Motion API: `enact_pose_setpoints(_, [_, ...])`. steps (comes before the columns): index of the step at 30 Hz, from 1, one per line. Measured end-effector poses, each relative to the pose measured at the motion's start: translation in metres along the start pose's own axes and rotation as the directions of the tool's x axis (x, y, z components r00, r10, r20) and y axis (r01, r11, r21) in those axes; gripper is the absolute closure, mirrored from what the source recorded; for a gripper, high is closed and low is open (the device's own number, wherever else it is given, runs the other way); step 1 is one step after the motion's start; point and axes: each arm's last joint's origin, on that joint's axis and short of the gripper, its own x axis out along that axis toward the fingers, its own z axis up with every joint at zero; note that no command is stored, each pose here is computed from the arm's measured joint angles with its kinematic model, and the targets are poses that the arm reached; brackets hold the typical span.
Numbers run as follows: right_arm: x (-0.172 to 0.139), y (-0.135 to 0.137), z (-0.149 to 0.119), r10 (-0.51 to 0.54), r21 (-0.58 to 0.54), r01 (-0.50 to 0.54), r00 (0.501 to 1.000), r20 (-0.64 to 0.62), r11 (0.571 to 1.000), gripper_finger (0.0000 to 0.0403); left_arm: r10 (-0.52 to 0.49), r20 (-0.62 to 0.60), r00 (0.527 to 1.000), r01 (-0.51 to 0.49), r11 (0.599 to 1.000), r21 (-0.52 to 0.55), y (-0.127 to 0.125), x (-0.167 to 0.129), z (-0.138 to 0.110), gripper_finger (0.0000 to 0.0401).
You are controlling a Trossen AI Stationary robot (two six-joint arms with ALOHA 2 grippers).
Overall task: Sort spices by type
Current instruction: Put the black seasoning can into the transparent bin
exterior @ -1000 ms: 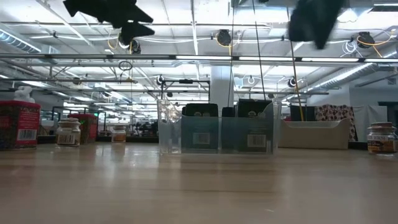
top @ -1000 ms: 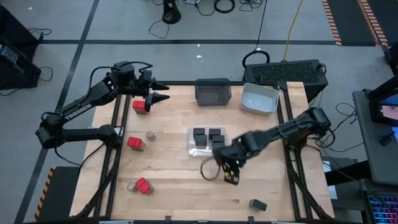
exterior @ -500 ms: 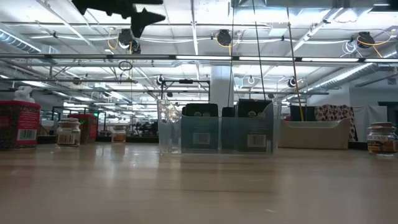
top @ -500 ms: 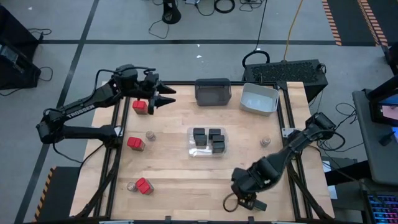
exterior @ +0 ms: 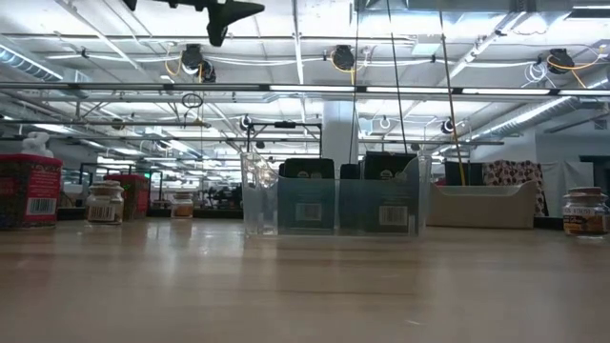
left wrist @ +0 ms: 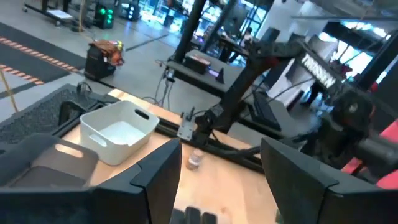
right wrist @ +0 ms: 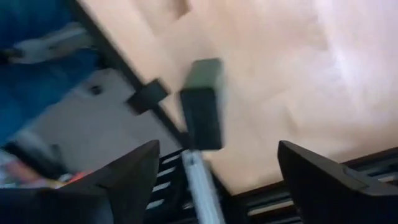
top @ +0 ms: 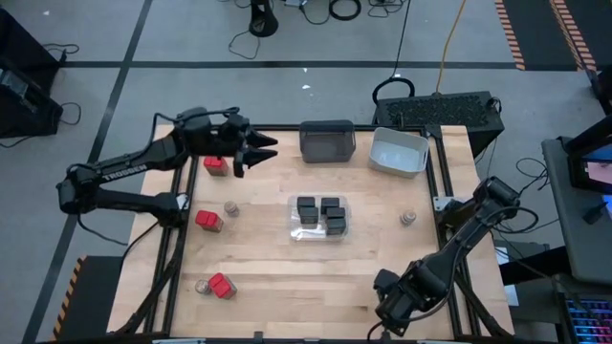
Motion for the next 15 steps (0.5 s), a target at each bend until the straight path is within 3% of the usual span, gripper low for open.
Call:
enact_pose_setpoints(5, [0.021,0.002,0.003,-0.067,-0.065,0.066,0.998,-0.010,0.996,0.0085,0.011,-0.001,1.000,-0.011,0.998,-0.066,-0.002,0.001,-0.001,0.0178])
enact_pose_setpoints(11, [0.033,0.015,0.007,-0.006,-0.091,0.008,1.000,0.018,0.996,0.0088,0.013,0.002,1.000,-0.013,0.991,-0.136,-0.002,0.001,-0.001,0.0178])
enact_pose_setpoints(15, [0.042,0.016,0.004,-0.036,-0.076,0.038,0.999,0.025,0.996,0.0089,0.014,0.000,1.000,-0.014,0.990,-0.143,-0.002,0.001,-0.001,0.0178])
